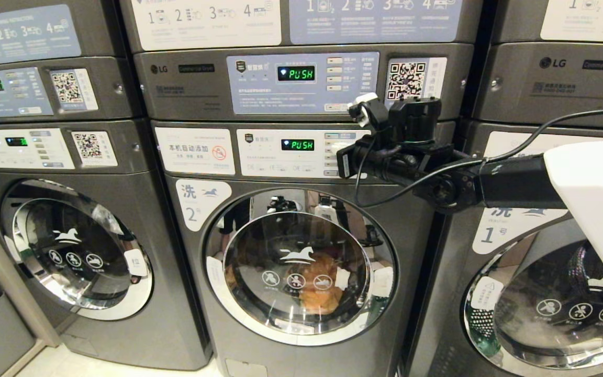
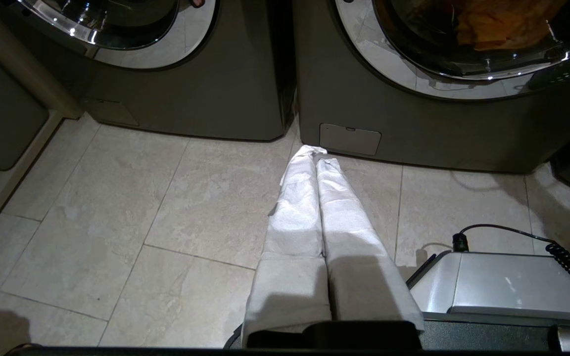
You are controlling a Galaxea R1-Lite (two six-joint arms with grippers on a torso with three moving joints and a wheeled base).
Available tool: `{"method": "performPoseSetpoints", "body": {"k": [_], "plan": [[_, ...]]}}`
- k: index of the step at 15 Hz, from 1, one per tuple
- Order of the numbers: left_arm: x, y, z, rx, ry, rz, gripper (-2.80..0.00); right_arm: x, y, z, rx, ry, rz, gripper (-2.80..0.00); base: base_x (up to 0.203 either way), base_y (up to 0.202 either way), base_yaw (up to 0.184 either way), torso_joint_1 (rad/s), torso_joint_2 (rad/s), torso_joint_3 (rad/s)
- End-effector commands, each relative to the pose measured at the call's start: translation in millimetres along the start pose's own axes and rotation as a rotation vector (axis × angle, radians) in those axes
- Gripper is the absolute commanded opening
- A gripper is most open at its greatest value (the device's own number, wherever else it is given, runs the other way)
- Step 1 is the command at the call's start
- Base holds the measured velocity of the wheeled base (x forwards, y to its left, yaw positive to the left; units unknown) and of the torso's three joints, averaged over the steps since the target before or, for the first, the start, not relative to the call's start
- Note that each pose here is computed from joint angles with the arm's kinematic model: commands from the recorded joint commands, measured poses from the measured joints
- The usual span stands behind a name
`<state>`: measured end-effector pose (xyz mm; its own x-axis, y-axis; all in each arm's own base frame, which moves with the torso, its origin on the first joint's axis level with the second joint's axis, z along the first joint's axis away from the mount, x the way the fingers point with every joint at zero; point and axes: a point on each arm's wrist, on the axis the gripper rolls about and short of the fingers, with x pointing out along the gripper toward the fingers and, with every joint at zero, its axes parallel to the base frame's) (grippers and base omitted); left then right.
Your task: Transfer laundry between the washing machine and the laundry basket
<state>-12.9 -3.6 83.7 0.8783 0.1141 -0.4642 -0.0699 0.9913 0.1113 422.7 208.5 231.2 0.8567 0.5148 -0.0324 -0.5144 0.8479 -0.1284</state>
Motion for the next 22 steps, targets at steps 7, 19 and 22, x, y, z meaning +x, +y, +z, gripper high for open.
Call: {"method": "performPoseSetpoints", "body": {"k": [7, 19, 22], "plan": [[0, 0.1, 0, 0.001, 0.003, 0.004, -2.80, 7, -1, 0, -0.008, -0.016, -0.025, -2.80, 0.000, 0.000, 0.000, 0.000, 0.00, 0.000], [0, 0.0, 0, 0.003, 0.003, 0.002, -2.80, -23, 9, -10, 0.013, 0.079, 0.041, -2.80, 0.000, 0.000, 0.000, 0.000, 0.00, 0.000], [0, 0.1, 0, 0.001, 0.003, 0.004, -2.80, -23, 13, -14, 0.012, 0.091, 0.049, -2.80, 0.000, 0.000, 0.000, 0.000, 0.00, 0.000]]}}
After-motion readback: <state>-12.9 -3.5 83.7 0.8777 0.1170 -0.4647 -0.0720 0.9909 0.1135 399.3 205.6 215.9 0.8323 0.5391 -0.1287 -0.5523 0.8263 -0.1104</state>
